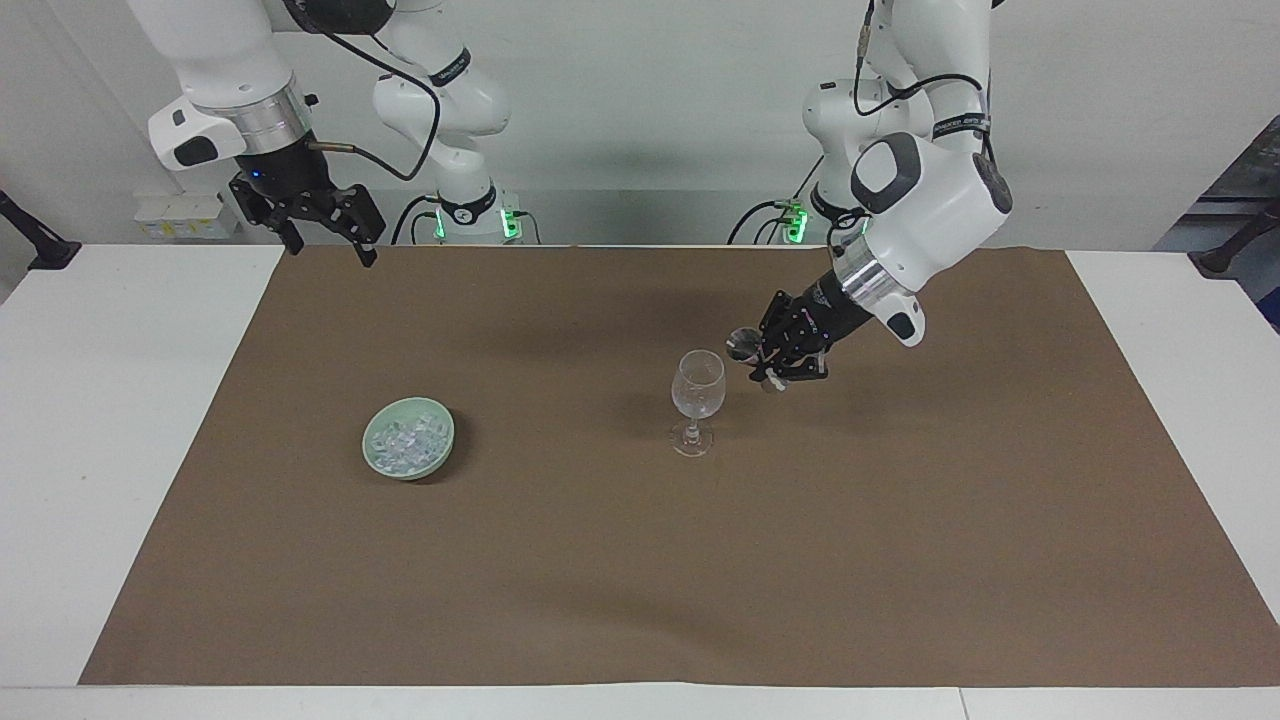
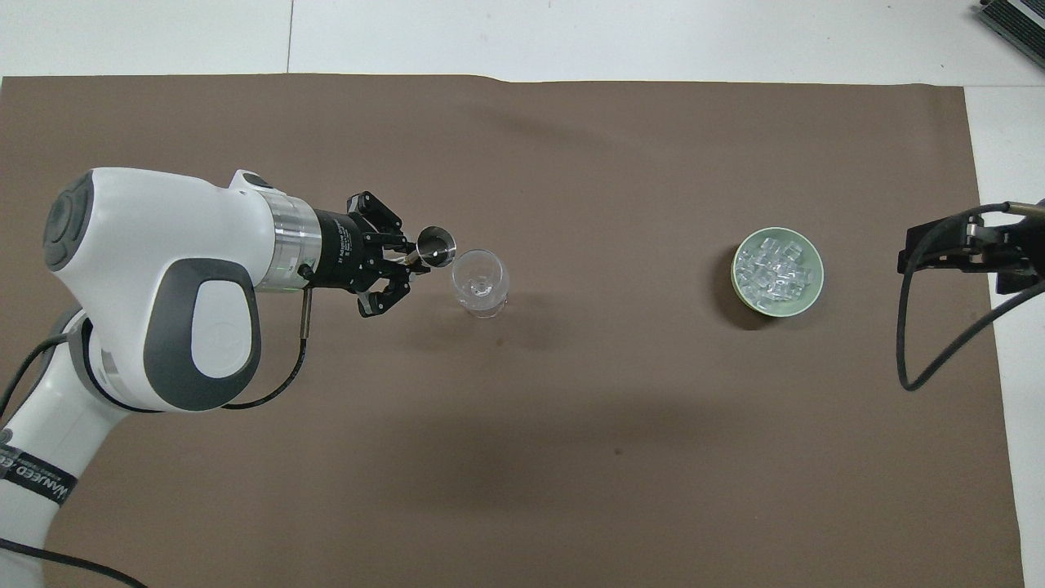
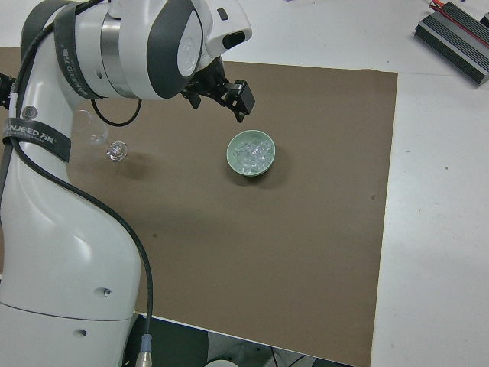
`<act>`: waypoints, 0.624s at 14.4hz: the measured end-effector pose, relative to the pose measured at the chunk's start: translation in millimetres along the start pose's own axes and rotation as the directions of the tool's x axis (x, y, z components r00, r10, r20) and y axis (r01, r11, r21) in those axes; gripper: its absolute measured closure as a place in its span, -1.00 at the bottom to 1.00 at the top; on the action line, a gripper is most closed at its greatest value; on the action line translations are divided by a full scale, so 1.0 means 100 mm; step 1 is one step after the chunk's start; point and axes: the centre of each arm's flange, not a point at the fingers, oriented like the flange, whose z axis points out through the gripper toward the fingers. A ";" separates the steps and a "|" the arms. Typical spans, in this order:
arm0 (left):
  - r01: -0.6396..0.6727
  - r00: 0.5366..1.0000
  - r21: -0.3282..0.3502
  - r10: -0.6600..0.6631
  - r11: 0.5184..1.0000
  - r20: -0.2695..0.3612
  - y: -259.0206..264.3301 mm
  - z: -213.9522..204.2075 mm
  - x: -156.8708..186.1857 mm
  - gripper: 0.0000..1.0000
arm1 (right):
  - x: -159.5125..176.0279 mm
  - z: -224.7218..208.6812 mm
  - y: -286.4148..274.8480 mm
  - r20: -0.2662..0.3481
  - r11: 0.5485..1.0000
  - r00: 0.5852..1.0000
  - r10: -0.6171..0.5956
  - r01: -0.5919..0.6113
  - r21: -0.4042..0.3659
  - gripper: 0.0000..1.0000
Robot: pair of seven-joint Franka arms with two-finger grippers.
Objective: Pour wine and add ice with both arms
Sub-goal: 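Carry the shot cup with the left gripper over the wine glass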
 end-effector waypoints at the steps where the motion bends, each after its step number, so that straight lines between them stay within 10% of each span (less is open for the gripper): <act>1: -0.006 1.000 -0.007 0.006 1.000 -0.010 -0.01 0.01 -0.03 0.55 | 0.00 0.00 0.00 0.000 1.000 1.000 0.000 0.000 0.000 -1.00; 9: -0.081 0.992 -0.042 0.077 0.996 -0.105 -0.08 0.08 -0.20 0.55 | 0.00 0.00 0.00 0.000 1.000 1.000 0.000 0.000 0.000 -1.00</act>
